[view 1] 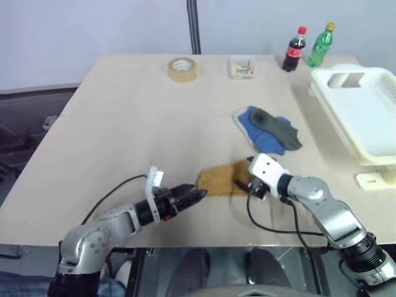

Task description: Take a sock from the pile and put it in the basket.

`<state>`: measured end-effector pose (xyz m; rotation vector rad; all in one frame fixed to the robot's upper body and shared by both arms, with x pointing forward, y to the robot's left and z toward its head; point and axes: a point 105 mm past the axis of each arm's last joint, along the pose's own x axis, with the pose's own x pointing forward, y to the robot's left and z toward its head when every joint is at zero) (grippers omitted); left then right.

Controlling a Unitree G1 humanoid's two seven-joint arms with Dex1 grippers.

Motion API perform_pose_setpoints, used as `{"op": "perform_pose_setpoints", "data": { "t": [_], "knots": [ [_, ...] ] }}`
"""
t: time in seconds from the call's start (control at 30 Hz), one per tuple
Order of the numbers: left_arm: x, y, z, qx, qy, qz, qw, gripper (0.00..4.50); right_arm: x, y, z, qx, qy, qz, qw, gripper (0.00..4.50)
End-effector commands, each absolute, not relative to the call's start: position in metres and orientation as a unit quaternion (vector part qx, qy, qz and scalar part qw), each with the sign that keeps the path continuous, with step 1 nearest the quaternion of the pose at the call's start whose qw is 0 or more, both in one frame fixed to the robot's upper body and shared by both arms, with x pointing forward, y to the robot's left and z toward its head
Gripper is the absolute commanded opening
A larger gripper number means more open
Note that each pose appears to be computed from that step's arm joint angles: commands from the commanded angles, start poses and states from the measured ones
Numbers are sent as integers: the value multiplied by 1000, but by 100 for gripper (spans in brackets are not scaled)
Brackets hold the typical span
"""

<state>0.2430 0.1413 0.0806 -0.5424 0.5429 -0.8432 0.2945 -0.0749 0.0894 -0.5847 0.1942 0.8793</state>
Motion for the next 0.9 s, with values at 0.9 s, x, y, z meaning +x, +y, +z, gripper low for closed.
{"op": "perform_pose_setpoints", "data": {
  "t": [0.9],
  "knots": [
    [258,91,111,-367,297,-502,725,439,302,-79,81,-300,104,373,872,412]
  ]
}}
